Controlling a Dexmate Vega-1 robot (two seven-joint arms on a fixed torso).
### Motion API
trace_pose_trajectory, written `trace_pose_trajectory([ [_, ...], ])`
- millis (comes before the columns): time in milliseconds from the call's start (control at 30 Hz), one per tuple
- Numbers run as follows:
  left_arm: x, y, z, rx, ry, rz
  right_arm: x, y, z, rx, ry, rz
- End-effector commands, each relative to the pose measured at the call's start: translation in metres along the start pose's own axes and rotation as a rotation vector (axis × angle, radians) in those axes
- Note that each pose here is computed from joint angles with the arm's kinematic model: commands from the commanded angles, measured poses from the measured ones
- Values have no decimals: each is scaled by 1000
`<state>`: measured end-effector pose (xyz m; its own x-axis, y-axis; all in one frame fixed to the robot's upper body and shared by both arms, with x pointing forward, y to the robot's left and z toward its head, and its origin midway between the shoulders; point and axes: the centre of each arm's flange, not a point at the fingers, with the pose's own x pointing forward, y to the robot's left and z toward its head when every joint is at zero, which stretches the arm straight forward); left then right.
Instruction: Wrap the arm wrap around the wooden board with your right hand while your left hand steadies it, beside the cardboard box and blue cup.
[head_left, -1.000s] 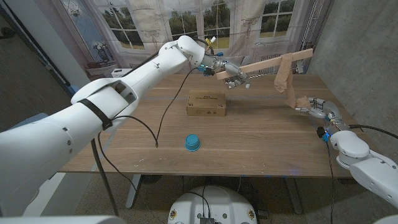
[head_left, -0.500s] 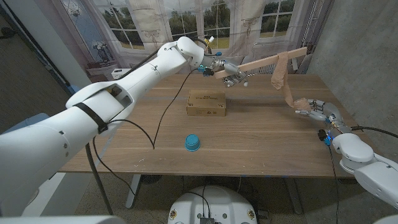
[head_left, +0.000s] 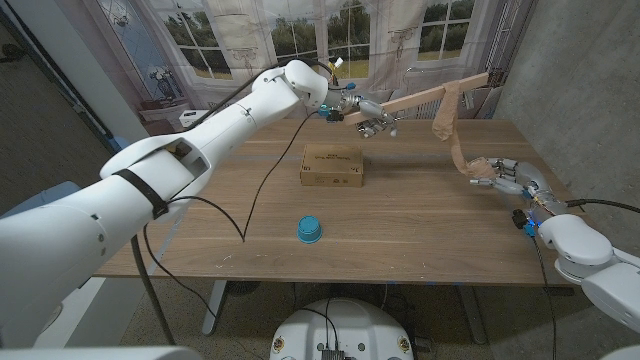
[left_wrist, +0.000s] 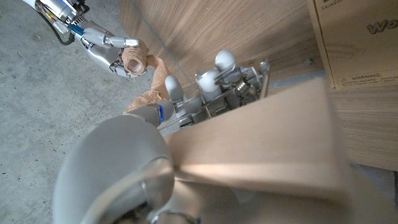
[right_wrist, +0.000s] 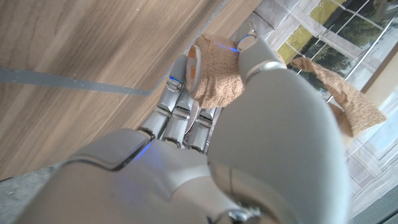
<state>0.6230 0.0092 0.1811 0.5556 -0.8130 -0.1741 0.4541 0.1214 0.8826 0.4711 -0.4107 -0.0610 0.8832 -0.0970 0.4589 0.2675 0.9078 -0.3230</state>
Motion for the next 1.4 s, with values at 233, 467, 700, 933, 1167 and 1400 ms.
trace_pose_trajectory([
  [233, 3, 0, -2, 13, 47, 14, -26, 10, 41, -102, -63, 78],
  [467, 7, 0, -4, 16, 66, -2, -34, 15, 63, -145, -106, 101],
  [700, 11, -2, -5, 23, 85, -38, -43, 20, 81, -180, -174, 92],
  [933, 14, -6, -6, 30, 106, -72, -53, 23, 95, -201, -237, 61],
  [1167, 17, -10, -6, 40, 126, -92, -59, 26, 113, -240, -288, 65],
  [1400, 20, -11, -6, 43, 137, -102, -67, 24, 127, -254, -338, 72],
])
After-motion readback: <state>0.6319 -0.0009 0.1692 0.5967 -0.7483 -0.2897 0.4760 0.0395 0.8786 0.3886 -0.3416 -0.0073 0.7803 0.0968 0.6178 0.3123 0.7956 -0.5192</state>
